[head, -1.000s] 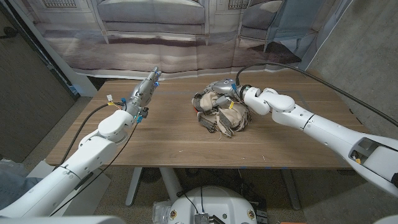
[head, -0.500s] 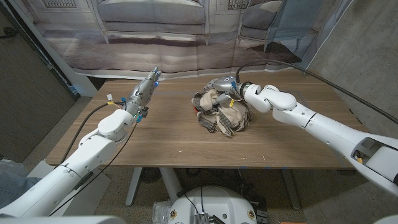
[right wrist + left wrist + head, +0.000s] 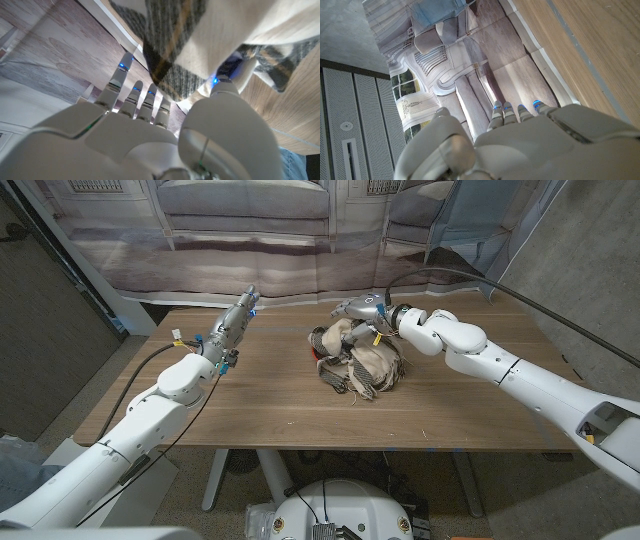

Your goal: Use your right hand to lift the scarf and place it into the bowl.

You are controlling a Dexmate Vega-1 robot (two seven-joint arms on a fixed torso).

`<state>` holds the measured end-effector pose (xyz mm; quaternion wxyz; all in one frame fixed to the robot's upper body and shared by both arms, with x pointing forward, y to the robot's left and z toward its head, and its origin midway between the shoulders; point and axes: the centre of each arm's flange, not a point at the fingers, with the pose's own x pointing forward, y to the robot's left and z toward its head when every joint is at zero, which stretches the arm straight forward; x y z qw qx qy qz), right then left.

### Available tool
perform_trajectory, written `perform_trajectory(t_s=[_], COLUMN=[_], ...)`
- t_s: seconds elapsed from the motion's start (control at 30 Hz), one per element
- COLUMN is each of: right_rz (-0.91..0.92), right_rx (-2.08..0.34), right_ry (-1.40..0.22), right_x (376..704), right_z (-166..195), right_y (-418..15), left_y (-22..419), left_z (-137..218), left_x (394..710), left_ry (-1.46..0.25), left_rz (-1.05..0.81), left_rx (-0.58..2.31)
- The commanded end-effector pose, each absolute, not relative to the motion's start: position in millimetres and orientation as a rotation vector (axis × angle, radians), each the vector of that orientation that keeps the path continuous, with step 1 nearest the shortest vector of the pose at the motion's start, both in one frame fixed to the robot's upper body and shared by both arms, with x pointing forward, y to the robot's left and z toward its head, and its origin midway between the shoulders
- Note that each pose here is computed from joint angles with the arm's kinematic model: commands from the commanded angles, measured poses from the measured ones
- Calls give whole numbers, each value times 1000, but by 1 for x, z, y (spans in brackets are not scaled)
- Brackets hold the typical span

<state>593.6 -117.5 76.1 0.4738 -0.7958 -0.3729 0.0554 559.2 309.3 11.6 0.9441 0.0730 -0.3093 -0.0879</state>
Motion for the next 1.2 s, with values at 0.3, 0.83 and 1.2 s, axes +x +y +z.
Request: perform_trajectory(t_s=[0.3,0.83,1.2], right_rz=[71,7,-13], right_rx=[-1980,-1955,-1922], right_ry=[-938,-981,-1028], right_x=[566,549,542], right_z=[88,103,107], right_y=[-127,-133,-132], left_y=[306,308,308], left_z=[13,15,18], left_x=[560,561,561], left_ry=[-632,-636,-635], left_rz=[-186,-187,-189], left_rx=[152,154,158])
